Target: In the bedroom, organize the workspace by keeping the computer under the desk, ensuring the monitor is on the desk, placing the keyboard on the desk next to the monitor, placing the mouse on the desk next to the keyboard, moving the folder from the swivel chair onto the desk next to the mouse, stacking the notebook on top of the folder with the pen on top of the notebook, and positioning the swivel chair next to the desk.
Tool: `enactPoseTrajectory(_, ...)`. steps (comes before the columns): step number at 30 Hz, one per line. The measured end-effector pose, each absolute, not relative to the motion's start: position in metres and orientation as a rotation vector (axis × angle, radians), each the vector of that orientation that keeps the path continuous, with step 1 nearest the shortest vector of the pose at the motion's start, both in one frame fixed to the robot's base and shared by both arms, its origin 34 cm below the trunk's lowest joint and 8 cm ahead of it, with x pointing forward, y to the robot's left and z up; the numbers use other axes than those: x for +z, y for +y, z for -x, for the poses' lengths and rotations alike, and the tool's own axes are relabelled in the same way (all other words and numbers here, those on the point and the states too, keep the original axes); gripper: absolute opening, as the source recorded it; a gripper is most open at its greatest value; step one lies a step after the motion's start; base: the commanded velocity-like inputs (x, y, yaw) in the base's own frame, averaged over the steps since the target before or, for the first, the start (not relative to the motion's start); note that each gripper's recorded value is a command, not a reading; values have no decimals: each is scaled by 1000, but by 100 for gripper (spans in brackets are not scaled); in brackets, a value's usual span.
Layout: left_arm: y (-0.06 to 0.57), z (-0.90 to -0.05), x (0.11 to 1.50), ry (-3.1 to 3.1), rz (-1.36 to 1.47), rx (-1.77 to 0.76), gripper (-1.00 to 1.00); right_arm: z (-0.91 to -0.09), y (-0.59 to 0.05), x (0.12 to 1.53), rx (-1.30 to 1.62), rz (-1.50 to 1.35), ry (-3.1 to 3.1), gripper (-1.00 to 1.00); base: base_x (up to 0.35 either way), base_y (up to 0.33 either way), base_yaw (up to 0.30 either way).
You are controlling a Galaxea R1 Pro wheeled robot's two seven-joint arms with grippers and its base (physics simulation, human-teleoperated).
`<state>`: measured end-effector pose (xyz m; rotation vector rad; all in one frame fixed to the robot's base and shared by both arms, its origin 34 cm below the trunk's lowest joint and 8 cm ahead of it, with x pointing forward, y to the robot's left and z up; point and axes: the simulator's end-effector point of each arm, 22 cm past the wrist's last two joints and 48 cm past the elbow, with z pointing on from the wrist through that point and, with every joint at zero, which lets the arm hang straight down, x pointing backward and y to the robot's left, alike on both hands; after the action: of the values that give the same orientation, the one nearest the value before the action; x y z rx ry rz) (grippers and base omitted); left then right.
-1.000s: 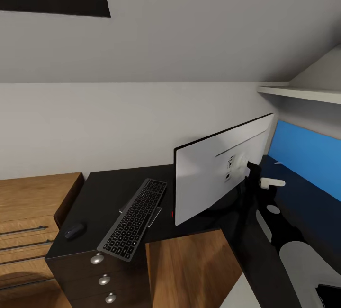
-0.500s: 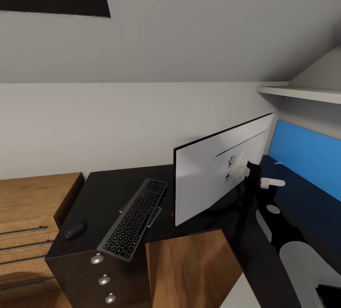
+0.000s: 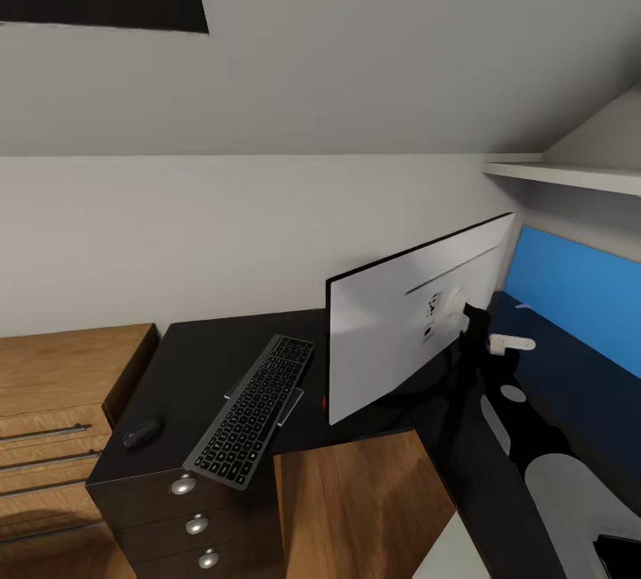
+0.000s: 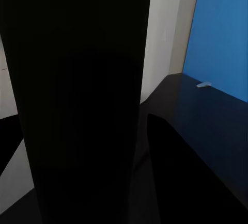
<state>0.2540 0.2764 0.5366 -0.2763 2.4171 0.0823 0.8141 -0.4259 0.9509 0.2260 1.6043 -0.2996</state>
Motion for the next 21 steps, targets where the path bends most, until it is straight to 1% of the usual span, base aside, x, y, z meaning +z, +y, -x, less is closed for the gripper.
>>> enactPoseTrajectory(21, 278, -254, 536, 2417, 280, 88, 100, -814, -426, 951, -304, -227, 1605, -100, -325, 0, 0)
